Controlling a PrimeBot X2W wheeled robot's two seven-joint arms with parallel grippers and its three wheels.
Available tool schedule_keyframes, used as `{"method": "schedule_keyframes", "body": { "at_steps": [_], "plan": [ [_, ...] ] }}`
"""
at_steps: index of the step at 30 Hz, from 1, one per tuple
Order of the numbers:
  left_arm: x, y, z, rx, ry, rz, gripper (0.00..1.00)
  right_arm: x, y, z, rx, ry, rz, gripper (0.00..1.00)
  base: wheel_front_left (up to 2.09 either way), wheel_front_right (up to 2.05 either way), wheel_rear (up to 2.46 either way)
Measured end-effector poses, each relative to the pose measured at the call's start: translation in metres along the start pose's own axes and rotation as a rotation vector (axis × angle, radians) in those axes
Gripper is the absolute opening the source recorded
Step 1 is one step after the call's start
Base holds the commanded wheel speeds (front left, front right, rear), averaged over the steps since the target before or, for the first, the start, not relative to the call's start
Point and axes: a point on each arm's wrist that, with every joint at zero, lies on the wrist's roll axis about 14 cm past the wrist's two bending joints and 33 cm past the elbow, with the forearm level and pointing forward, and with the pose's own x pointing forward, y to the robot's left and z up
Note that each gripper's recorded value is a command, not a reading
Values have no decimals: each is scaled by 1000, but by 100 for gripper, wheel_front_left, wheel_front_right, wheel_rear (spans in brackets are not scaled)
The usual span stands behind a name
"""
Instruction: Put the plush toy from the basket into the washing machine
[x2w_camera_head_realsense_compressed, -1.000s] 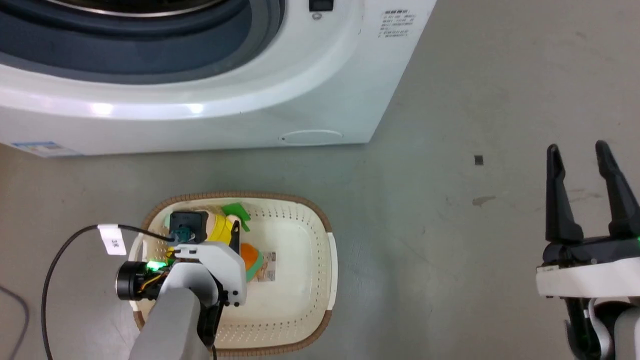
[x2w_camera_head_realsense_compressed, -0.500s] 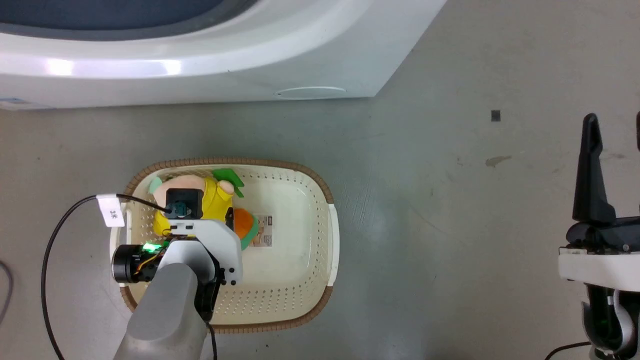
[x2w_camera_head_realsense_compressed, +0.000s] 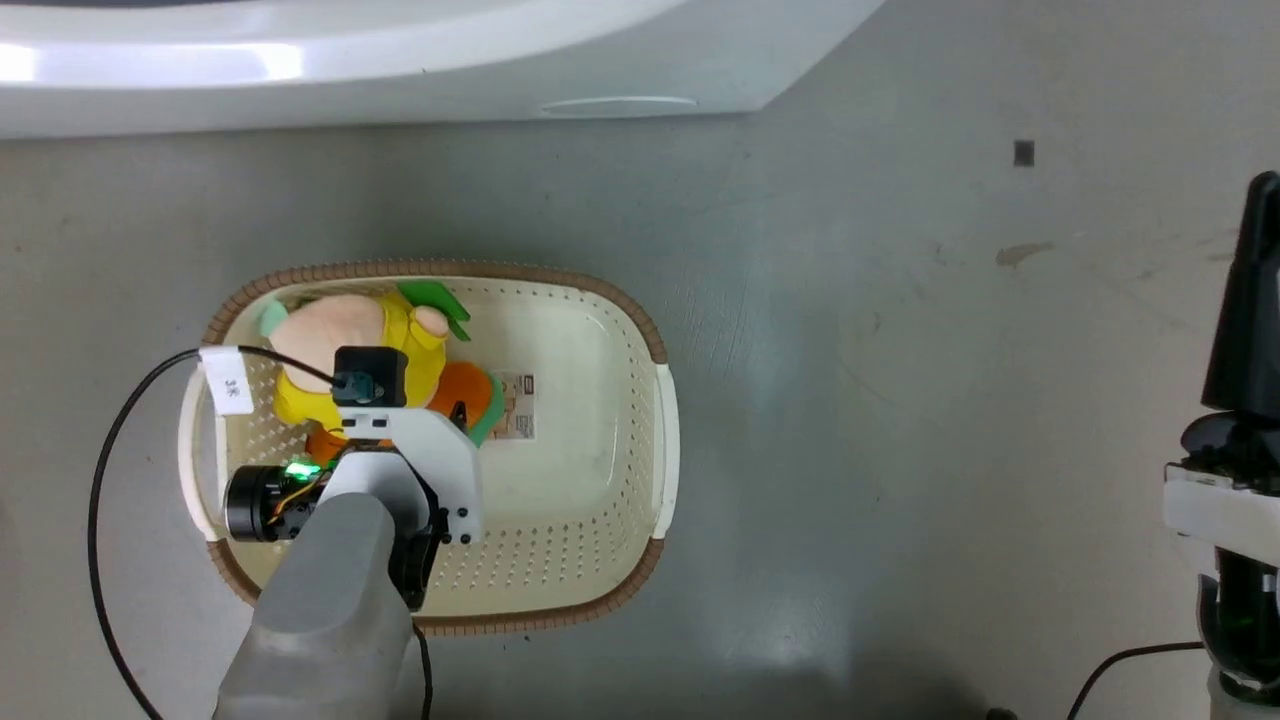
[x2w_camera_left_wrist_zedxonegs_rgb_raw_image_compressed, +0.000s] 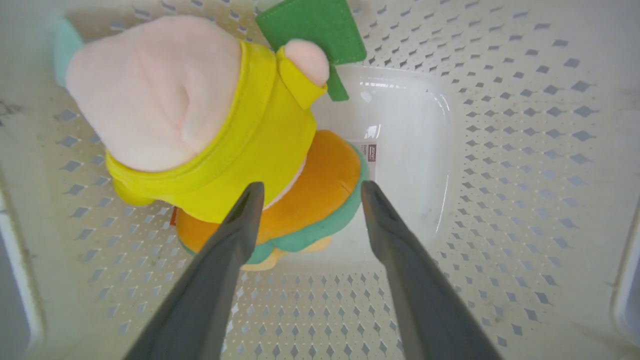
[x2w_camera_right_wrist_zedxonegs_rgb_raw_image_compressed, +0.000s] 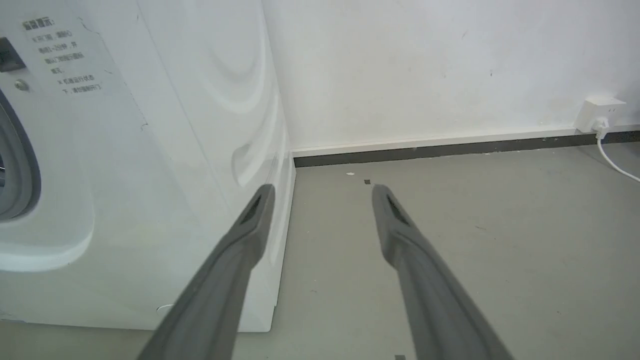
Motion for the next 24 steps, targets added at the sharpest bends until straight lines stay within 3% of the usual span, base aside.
{"method": "schedule_keyframes", "body": {
  "at_steps": [22,23,24],
  "plan": [
    [48,-7,-49,25,201,-13,100,18,-17,-26,1,-32,-38,100,0,0,0],
    [50,-8,-49,27,203,-15,29,19,-18,-26,0,-35,-40,100,0,0,0],
    [52,-8,-51,32,208,-16,0,20,-19,-27,-3,-40,-42,100,0,0,0]
  ]
}}
